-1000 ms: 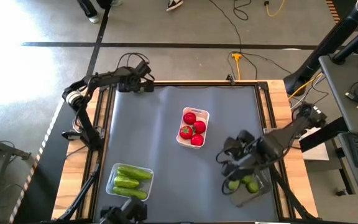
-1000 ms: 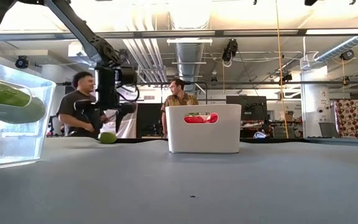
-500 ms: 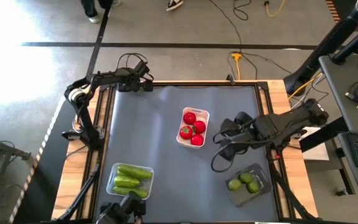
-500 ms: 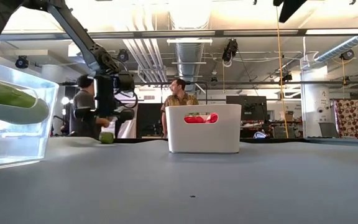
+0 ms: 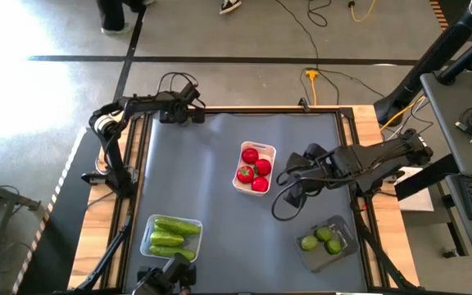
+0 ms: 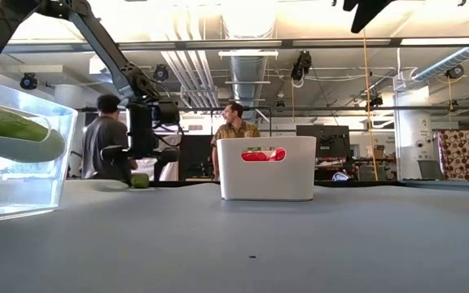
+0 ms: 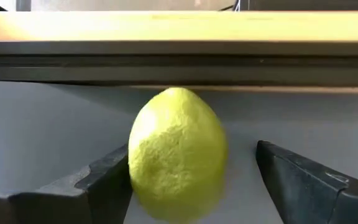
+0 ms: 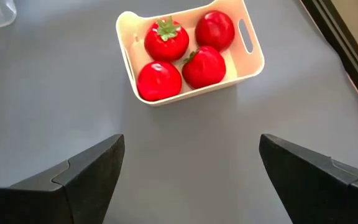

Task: Sort produce into baskets
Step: Put the lime into the black transparent bin

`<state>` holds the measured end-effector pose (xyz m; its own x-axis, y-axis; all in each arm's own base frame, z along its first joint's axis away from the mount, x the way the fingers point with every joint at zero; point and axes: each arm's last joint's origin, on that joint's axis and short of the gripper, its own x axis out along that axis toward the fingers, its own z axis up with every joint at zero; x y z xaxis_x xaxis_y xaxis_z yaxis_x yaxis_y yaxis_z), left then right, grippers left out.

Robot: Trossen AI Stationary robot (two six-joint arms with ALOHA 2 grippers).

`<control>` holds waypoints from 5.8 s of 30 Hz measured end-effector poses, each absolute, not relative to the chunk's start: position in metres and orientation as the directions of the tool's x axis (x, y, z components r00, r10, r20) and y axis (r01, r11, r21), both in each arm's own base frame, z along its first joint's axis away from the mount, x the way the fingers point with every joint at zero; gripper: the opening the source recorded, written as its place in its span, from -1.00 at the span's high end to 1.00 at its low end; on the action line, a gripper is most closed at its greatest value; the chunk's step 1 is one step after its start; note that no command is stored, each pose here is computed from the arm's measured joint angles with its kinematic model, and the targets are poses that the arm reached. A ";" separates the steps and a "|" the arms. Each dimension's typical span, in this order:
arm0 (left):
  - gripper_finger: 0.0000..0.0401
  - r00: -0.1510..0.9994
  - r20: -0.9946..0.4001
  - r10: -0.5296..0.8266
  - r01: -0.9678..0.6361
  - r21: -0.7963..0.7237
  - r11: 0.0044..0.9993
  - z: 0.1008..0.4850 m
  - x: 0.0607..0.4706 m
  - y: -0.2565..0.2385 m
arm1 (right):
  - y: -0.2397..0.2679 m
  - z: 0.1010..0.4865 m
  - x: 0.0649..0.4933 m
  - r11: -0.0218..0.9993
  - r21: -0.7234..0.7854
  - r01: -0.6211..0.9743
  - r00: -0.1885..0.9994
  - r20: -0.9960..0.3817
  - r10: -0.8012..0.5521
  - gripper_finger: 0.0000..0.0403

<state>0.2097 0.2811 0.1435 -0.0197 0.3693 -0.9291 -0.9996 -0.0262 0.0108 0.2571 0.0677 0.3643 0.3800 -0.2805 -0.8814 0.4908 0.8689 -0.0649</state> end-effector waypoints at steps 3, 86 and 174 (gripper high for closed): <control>-0.40 -0.016 -0.925 0.380 -0.999 -0.005 -0.055 0.144 0.210 0.282 | 0.067 0.365 0.258 0.872 -0.065 0.484 0.386 -0.879 -0.280 -0.82; 0.27 0.488 -0.841 0.233 -0.344 0.060 0.937 0.145 0.385 -0.167 | 0.214 0.321 0.246 0.847 0.193 0.495 0.518 -0.848 -0.109 -0.82; -0.53 0.430 -0.769 0.473 -0.644 0.106 0.758 0.292 0.192 -0.127 | 0.133 0.171 0.418 0.996 -0.063 0.070 0.443 -0.892 -0.087 -0.80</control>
